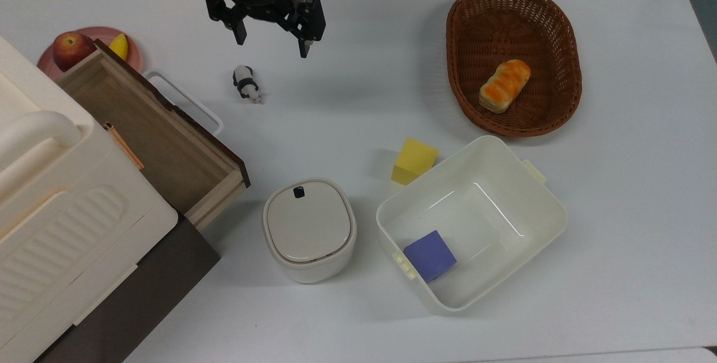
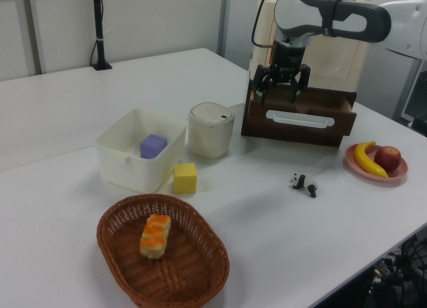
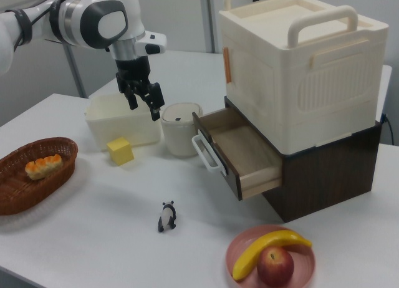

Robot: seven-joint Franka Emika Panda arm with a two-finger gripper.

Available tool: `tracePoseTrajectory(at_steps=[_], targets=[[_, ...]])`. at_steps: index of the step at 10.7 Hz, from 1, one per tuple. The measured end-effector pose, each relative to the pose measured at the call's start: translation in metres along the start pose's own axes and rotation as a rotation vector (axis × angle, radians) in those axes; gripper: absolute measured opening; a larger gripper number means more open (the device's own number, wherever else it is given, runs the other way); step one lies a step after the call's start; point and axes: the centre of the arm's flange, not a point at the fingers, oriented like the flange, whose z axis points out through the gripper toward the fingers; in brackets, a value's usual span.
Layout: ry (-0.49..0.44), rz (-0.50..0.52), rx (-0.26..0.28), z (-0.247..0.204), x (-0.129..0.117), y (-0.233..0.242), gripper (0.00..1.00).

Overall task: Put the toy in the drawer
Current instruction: 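Lower the open gripper over the black-and-white panda toy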

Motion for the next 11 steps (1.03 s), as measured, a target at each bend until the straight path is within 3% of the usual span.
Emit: tracePoseTrajectory(at_steps=[3,9,11], targets=[[-0.05,-0.055,-0.016,0.008,-0.004,0.006,1.0],[-0.087,-0.052,-0.022,0.017,-0.005,0.016,1.0],[-0.093,-0.109,-0.021,0.018,-0.004,0.023,1.0]])
